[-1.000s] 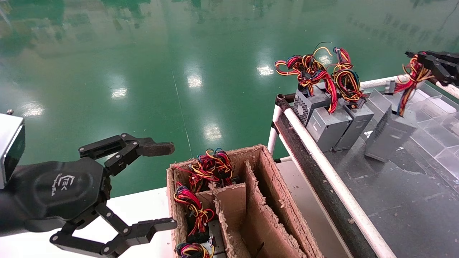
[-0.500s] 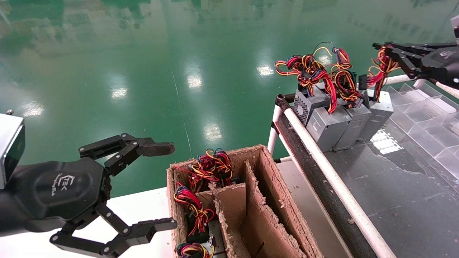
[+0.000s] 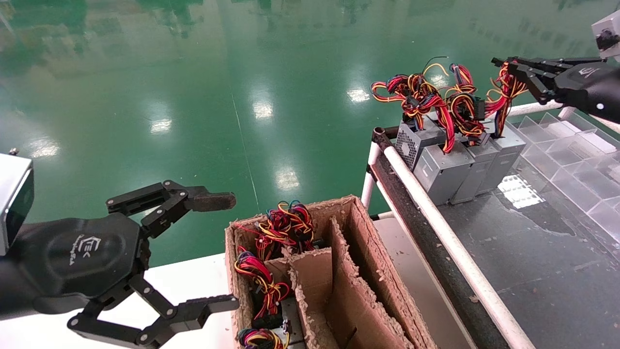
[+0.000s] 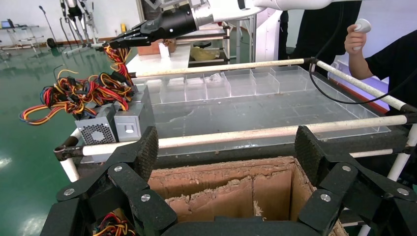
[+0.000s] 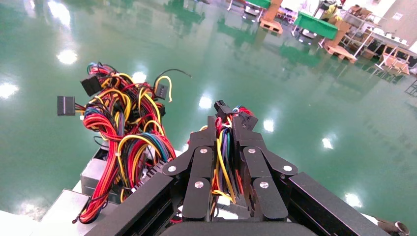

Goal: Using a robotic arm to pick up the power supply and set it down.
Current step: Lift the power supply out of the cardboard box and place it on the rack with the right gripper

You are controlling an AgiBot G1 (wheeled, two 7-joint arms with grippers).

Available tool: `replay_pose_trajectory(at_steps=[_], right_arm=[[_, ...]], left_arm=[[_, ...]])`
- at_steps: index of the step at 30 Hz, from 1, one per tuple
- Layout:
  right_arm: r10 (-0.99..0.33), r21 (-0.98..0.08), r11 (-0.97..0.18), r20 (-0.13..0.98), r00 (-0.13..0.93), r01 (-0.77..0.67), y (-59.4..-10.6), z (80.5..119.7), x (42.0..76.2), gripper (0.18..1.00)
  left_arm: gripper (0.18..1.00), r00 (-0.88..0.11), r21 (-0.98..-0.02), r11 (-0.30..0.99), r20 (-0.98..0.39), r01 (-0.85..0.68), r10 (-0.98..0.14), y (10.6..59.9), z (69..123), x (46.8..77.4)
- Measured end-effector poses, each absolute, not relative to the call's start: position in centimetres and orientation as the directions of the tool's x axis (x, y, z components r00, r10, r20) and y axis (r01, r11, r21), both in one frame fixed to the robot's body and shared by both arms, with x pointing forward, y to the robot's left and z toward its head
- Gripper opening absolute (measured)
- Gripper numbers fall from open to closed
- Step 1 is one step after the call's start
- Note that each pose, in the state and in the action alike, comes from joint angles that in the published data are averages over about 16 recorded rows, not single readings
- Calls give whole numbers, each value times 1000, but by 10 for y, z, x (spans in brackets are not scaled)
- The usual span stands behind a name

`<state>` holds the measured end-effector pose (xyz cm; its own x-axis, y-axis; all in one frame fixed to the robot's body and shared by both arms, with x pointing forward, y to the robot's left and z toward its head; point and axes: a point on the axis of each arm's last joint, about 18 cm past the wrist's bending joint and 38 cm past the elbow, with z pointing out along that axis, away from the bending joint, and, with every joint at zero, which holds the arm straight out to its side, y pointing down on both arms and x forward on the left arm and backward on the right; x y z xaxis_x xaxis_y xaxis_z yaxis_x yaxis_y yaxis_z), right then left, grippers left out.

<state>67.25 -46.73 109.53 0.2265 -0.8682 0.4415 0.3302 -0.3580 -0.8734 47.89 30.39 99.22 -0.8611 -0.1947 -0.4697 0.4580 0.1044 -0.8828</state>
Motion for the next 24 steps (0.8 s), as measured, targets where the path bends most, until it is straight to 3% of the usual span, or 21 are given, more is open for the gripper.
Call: replay_pose_trajectory(at_steps=[14,24], right_arm=[[-870,-880,-358,436,232,314,-468,1091,674,280],[-872,-884,-334,422,249,327,-469,1095,668,396]], left_arm=[[1001,-861,-883,104,-470,458,-195,304,992,479],[1001,-861,-883,104,-470,458,-195,304,992,479]])
